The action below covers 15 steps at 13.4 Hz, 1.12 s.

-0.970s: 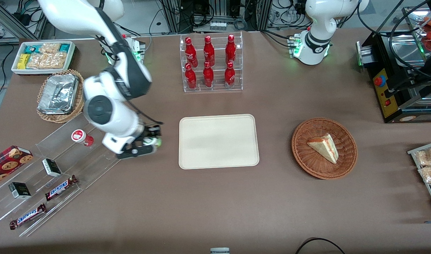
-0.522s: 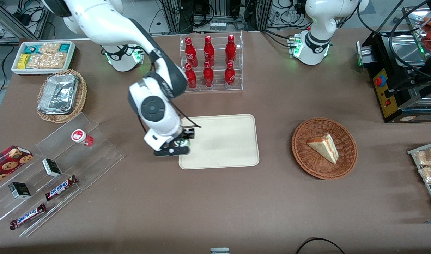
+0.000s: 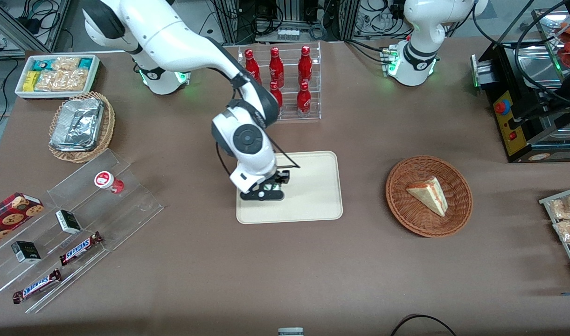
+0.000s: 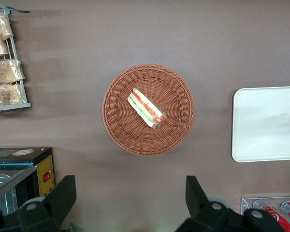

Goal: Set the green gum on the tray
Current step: 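Lift the green gum jar and carry it over the cream tray, then lower the jar onto the tray and open the right gripper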

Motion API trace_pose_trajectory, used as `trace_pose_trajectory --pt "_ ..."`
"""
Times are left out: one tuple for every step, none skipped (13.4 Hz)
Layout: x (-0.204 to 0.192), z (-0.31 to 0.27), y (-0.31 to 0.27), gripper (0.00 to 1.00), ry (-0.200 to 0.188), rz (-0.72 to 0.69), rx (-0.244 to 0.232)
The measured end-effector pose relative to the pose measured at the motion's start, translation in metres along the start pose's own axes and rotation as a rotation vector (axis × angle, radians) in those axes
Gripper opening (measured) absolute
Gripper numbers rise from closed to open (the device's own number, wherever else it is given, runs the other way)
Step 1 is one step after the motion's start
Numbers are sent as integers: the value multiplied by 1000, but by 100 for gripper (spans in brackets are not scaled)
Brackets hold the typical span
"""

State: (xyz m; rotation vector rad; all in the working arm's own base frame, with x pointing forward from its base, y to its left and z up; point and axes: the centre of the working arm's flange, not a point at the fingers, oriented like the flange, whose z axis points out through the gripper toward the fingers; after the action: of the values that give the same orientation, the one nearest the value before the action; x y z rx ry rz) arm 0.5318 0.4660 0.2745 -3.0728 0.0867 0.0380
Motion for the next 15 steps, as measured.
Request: trace_pose_trajectory --pt "-6 8 -8 59 1 -1 0" --pt "-12 14 -14 59 -1 -5 -2" --pt "-16 19 -18 59 -4 -7 -6" --pt "-17 23 -20 59 -6 -8 -10" --pt "-18 25 -20 59 -8 -7 -12" --pt "-17 27 -19 59 -8 -6 -14" --pt "-17 29 -18 59 -10 -5 -16" --pt "-18 31 -19 59 -12 -7 -18" --pt "-19 34 -20 59 -13 -9 -20" --pt "-20 36 -20 59 -12 -11 -21" --pt "-20 39 -21 59 -12 -13 -22" --pt "-20 40 -21 59 -12 -14 -23" --pt "-20 41 -21 65 -10 -14 -23" --pt "-20 40 -21 74 -6 -15 -21" --pt "-19 40 -21 84 -2 -18 -22"
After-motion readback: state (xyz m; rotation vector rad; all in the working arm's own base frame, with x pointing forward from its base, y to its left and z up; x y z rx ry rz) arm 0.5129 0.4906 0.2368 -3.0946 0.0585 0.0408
